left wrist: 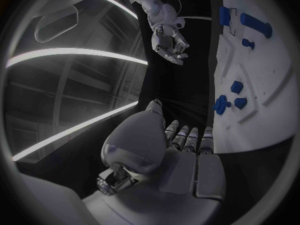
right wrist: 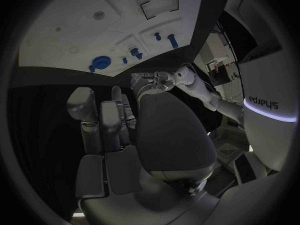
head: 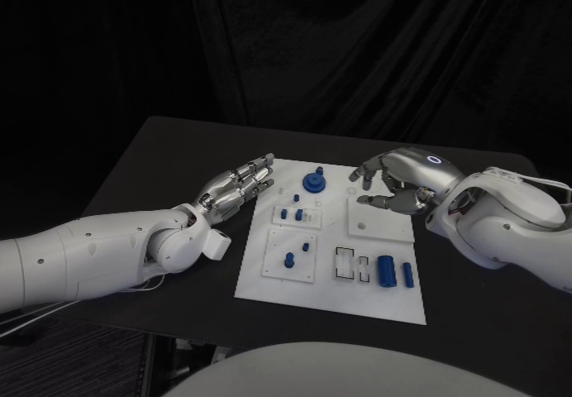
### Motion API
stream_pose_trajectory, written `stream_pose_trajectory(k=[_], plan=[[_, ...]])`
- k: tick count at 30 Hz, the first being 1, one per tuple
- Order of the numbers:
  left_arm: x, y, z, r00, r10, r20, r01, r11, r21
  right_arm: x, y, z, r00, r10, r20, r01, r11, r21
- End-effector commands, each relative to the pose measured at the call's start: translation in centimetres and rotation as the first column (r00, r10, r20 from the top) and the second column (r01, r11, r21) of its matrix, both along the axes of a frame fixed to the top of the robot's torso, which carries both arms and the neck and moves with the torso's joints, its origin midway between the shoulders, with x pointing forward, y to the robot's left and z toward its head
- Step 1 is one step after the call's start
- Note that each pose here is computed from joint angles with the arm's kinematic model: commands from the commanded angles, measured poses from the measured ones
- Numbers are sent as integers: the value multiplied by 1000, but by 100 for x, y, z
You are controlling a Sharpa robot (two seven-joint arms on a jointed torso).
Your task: Assemble the parts on the task board
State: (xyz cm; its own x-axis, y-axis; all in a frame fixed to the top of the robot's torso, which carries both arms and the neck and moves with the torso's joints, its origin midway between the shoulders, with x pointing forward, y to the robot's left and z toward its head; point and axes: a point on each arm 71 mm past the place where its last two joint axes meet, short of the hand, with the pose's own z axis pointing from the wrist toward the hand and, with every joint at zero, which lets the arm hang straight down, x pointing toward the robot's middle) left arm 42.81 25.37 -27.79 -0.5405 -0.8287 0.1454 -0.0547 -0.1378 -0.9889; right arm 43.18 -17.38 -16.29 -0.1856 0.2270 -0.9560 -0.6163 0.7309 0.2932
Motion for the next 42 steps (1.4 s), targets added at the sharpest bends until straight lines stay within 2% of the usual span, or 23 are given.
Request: stream_pose_trajectory(k=[1, 4, 8, 10, 14, 19, 27, 34, 42], plan=[[-18, -28, 16, 1000, 10, 11, -10, 1000, -7, 19, -235, -58, 963, -92, -254, 117, 989, 86], [-24, -30, 21, 1000, 13, 13, -13, 1000, -7, 8, -434, -123, 926, -161, -342, 177, 984, 18], [-27, -13, 24, 1000, 18, 15, -18, 1000, -5, -40, -649, -237, 876, -250, -413, 244, 967, -69], [-30, -8, 25, 1000, 18, 15, -18, 1000, -5, -82, -749, -313, 857, -299, -421, 277, 954, -113], [-33, -9, 26, 1000, 13, 13, -13, 1000, -9, -174, -847, -453, 842, -370, -393, 316, 928, -195], [-34, -5, 26, 1000, 10, 12, -10, 1000, -11, -262, -844, -557, 846, -406, -344, 326, 906, -269], [-23, -25, 21, 1000, 3, 12, -3, 1000, -15, -430, -750, -642, 878, -417, -236, 336, 886, -319], [-38, -19, 25, 1000, 0, 6, 0, 1000, -16, -535, -713, -697, 885, -422, -197, 342, 877, -338], [-43, -1, 23, 1000, 5, 2, -5, 1000, -10, -621, -637, -774, 893, -404, -198, 315, 876, -366]])
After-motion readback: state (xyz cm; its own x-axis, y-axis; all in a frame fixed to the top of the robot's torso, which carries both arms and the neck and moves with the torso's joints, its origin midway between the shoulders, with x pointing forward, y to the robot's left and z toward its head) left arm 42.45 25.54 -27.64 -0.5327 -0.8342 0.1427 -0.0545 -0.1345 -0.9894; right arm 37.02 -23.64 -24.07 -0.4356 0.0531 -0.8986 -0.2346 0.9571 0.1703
